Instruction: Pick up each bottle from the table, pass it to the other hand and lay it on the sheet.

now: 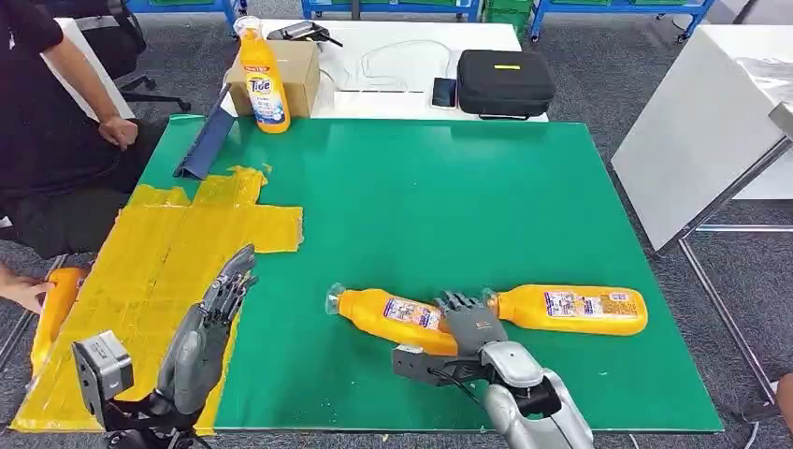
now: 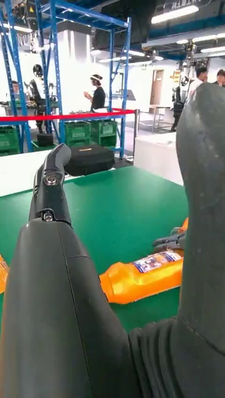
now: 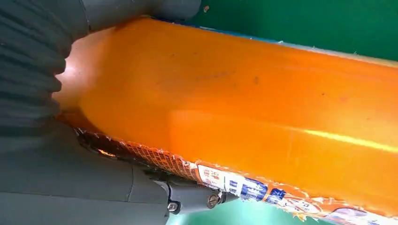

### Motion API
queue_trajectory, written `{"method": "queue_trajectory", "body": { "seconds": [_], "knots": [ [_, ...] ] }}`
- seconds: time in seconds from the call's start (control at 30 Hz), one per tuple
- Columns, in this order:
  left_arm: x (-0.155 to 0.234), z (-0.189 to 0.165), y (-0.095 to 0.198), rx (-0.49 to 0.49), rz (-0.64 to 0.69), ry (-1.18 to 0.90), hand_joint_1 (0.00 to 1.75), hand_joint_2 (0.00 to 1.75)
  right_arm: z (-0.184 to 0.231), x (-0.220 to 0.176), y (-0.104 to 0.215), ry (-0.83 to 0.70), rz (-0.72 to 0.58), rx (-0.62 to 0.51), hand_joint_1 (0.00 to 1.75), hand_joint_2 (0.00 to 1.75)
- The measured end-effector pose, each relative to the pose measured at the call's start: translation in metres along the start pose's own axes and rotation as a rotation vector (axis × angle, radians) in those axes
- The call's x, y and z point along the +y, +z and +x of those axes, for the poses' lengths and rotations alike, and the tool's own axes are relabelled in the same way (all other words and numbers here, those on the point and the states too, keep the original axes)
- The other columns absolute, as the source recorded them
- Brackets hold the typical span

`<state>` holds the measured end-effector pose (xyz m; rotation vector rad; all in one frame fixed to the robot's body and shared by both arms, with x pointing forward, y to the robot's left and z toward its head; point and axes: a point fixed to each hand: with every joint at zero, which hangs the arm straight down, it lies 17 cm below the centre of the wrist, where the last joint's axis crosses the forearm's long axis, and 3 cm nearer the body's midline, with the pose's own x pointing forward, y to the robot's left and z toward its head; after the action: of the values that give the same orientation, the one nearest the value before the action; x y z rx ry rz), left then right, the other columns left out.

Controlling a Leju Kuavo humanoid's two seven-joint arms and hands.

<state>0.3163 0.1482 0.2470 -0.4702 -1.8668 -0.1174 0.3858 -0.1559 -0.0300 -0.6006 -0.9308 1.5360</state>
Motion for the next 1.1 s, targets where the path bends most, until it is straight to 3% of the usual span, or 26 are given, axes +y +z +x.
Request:
{"method": "queue_trajectory", "body": {
  "seconds": [0.23, 0.27, 0.3, 0.53, 0.8, 1.1],
  "knots": [
    [0.001, 0.002, -0.002, -0.005, 0.0, 0.006, 0.0, 0.0, -0.003, 0.006, 0.0, 0.006, 0.037, 0.01, 0.02, 1.75],
    [0.001, 0.002, -0.003, -0.006, -0.001, 0.005, 0.0, 0.0, -0.003, 0.006, 0.0, 0.004, 0.038, 0.011, 1.17, 1.75],
    [0.001, 0.003, -0.003, -0.007, -0.001, 0.006, 0.0, 0.0, -0.002, 0.006, 0.0, -0.004, 0.039, 0.01, 1.75, 1.75],
    [0.002, 0.0, -0.003, 0.013, 0.008, 0.013, 0.0, 0.0, 0.003, 0.006, 0.001, -0.075, 0.025, -0.008, 1.75, 1.75],
    [0.001, 0.007, 0.008, 0.004, 0.023, 0.014, 0.0, 0.0, 0.024, -0.017, 0.028, -0.331, -0.152, -0.076, 1.75, 1.75],
    [-0.002, 0.006, 0.022, 0.017, 0.037, 0.05, 0.0, 0.0, 0.061, -0.086, 0.088, -0.573, -0.411, -0.268, 1.75, 1.75]
  ]
}}
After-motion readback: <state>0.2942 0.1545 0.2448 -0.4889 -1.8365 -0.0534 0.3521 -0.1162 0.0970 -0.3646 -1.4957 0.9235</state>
